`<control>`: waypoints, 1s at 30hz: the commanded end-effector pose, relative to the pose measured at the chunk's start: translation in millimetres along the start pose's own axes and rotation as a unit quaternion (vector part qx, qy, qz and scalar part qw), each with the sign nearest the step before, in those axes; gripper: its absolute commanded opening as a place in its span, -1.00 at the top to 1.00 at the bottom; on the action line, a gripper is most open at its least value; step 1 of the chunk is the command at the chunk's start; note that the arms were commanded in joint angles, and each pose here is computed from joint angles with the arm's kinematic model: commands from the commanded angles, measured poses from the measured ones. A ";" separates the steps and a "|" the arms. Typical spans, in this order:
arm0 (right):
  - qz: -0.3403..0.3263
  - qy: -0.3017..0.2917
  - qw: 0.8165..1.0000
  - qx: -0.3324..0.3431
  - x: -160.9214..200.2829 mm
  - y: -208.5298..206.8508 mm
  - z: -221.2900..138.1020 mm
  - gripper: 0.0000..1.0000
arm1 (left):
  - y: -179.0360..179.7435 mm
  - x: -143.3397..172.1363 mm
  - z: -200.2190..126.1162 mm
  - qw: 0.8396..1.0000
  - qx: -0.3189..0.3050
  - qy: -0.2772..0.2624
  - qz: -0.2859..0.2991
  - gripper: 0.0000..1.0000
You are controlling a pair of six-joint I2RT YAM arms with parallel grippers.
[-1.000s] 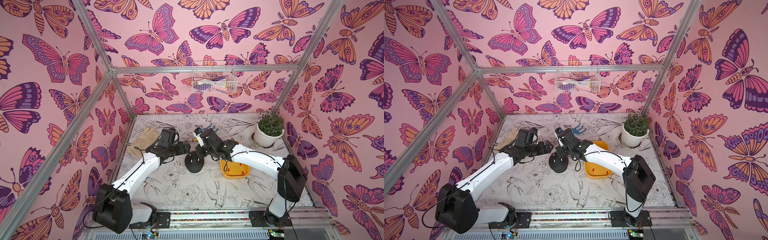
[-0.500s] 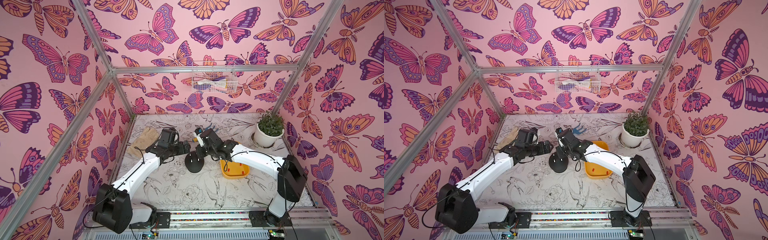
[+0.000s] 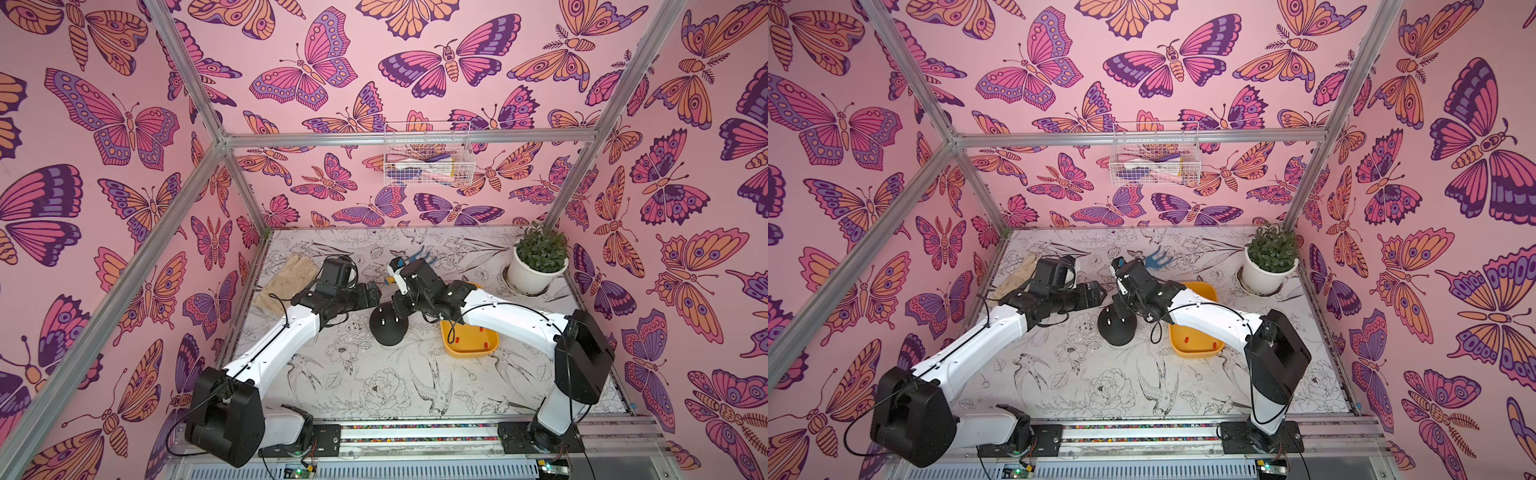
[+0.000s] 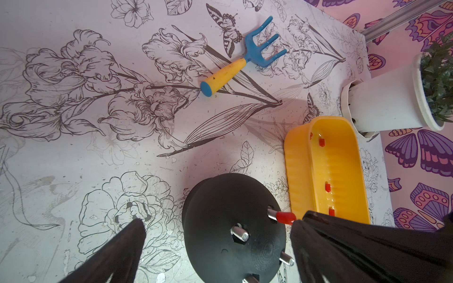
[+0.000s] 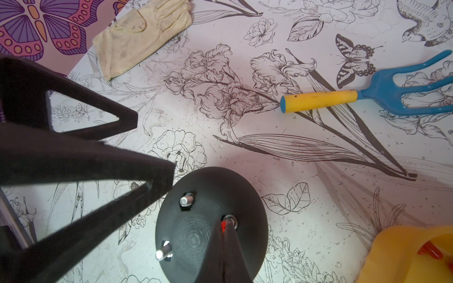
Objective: Cover the protruding screws with screw protection sleeves
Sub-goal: Attach the screw protection sleeve to the screw.
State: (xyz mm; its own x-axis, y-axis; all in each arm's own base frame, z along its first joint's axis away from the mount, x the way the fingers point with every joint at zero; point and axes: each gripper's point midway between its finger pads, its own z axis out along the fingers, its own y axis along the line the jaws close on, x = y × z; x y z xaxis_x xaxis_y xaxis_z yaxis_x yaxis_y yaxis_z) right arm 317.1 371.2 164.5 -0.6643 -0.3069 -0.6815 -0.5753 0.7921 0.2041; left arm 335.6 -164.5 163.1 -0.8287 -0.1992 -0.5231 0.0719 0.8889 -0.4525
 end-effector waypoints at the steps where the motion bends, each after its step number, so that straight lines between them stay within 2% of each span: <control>1: 0.005 0.015 1.000 -0.004 9.7 2.7 6.0 1.00 | 1.5 -1.3 0.3 1.000 0.004 -0.005 -0.003 -0.89; 30: 0.007 0.020 1.000 -0.003 13.5 2.0 9.7 1.00 | 2.2 -0.8 1.4 1.000 0.003 -0.003 -0.004 -0.90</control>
State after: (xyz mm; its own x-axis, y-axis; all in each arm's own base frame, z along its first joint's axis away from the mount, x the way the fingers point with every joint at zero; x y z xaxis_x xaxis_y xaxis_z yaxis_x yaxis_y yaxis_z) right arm 316.1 371.7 161.4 -0.6748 -0.3018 -0.6735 -0.5690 0.7939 0.2144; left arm 336.1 -164.7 163.6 -0.8273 -0.1997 -0.5251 0.0734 0.8882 -0.4535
